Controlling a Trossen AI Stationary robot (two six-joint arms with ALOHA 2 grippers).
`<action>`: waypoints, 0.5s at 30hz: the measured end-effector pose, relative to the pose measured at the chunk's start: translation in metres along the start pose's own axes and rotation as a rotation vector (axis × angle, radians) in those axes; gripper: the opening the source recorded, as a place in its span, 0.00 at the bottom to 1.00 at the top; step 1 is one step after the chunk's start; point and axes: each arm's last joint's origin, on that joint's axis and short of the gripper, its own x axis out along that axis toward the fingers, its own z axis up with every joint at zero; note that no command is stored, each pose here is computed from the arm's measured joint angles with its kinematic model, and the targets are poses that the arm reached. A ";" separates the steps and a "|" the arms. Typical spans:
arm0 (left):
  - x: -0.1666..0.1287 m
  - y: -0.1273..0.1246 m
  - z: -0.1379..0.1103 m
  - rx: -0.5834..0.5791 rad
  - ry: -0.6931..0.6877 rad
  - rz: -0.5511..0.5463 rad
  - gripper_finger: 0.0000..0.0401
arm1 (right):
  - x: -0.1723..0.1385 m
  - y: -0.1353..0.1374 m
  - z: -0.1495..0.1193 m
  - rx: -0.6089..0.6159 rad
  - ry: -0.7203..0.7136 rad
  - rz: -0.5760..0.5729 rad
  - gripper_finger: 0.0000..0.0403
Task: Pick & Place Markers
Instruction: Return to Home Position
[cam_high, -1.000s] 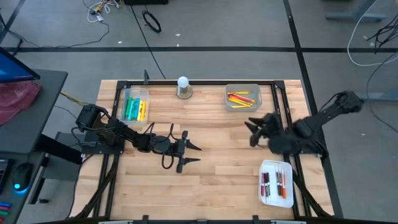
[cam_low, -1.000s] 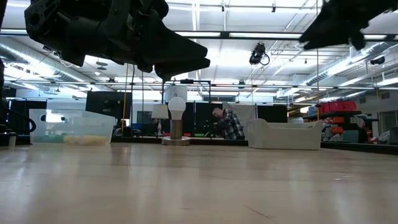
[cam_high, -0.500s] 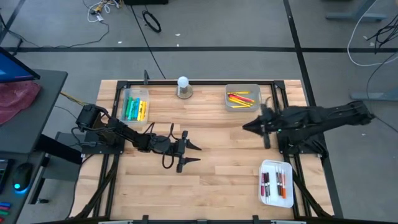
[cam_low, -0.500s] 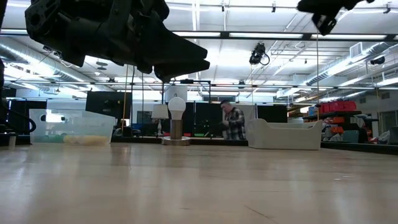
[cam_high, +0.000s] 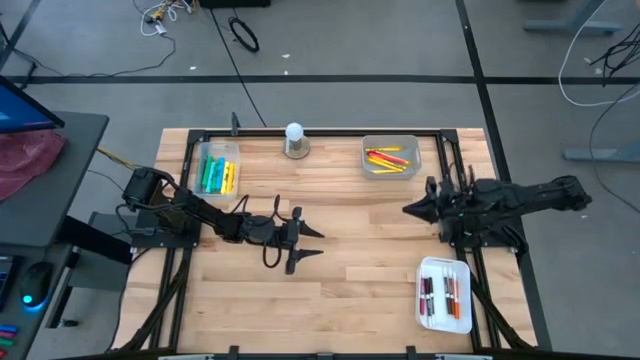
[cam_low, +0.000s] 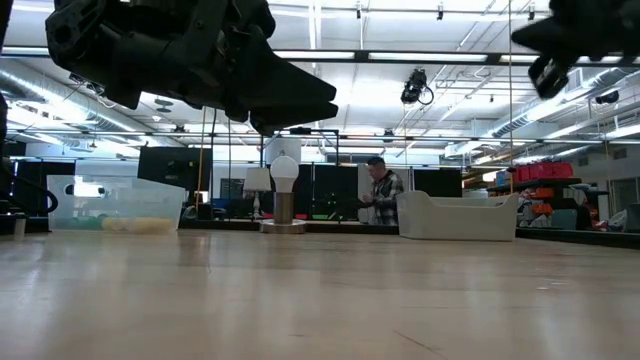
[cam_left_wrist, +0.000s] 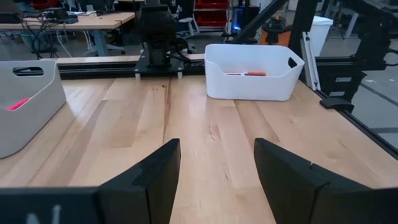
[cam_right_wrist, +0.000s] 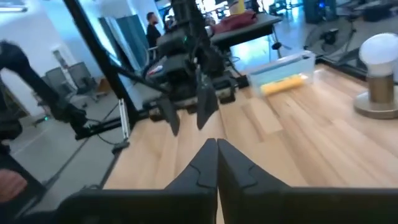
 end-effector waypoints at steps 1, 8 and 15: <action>0.000 0.000 0.000 0.000 0.000 0.005 0.53 | 0.003 -0.003 -0.008 -0.012 -0.006 0.005 0.00; 0.000 0.001 0.000 -0.004 -0.001 0.013 0.53 | 0.012 -0.022 -0.044 -0.058 -0.047 0.090 0.00; 0.000 0.004 0.000 -0.027 -0.002 0.028 0.53 | 0.014 -0.036 -0.065 -0.034 -0.069 0.084 0.00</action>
